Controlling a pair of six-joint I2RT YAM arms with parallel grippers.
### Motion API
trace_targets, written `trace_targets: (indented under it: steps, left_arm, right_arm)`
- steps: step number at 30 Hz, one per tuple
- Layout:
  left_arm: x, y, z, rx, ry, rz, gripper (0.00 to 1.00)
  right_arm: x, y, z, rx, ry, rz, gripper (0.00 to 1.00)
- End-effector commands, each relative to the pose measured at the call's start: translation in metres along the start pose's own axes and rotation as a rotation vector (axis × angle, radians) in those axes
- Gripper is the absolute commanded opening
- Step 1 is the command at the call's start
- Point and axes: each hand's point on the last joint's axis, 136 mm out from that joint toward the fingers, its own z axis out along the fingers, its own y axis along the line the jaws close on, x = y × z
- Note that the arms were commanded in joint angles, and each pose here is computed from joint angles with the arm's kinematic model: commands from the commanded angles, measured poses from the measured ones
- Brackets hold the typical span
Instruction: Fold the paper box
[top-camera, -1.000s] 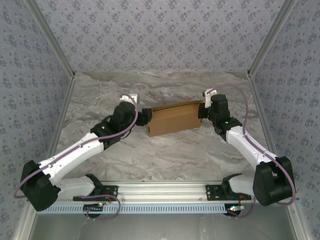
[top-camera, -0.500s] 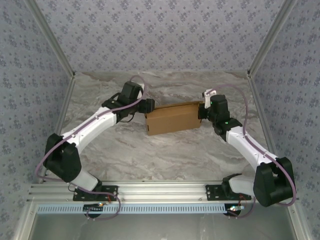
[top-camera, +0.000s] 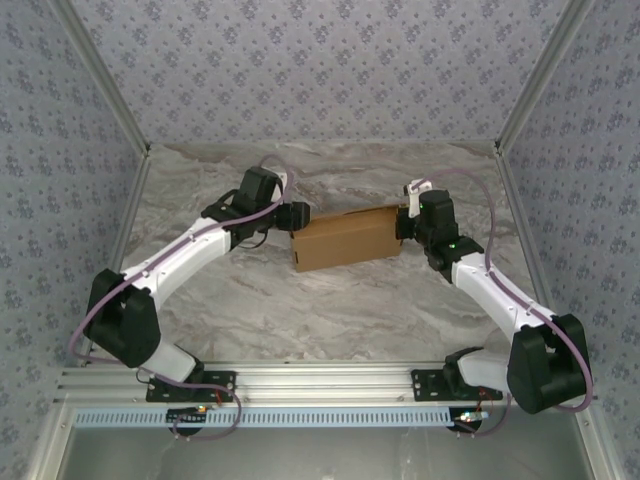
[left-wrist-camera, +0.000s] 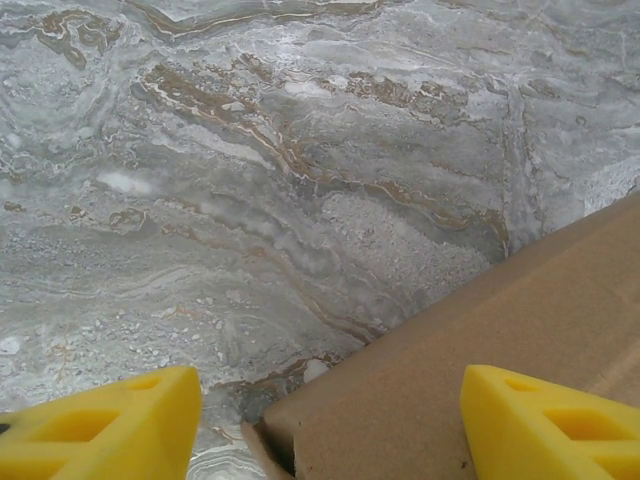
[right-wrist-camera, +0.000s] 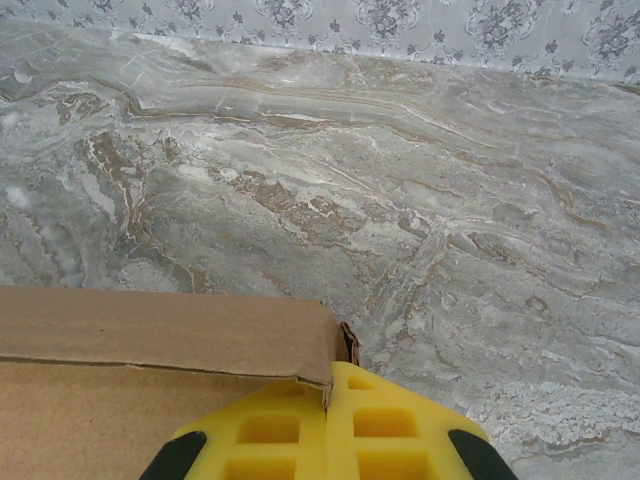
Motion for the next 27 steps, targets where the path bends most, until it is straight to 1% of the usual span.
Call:
trace_targets:
  steps: [1,3,9,16,20,27]
  left_arm:
    - [0.041,0.01,0.01,-0.019,0.123,-0.013,0.68]
    - [0.045,0.01,0.011,-0.017,0.125,-0.016,0.68]
    - [0.059,0.009,0.019,-0.019,0.132,-0.03,0.67]
    - [0.06,0.005,0.022,-0.024,0.125,-0.023,0.67]
    - [0.06,0.004,0.023,-0.029,0.119,-0.019,0.67]
    - [0.06,0.002,0.024,-0.03,0.119,-0.014,0.67]
  right_arm:
    - [0.072,0.006,-0.001,-0.018,0.265,-0.019,0.08]
    - [0.071,0.006,-0.002,-0.02,0.267,-0.019,0.11]
    - [0.058,0.008,-0.013,-0.036,0.247,-0.018,0.25]
    - [0.041,0.017,-0.032,-0.089,0.225,-0.026,0.4]
    - [0.032,0.022,-0.043,-0.124,0.213,-0.036,0.47]
    - [0.016,0.028,-0.055,-0.158,0.189,-0.043,0.53]
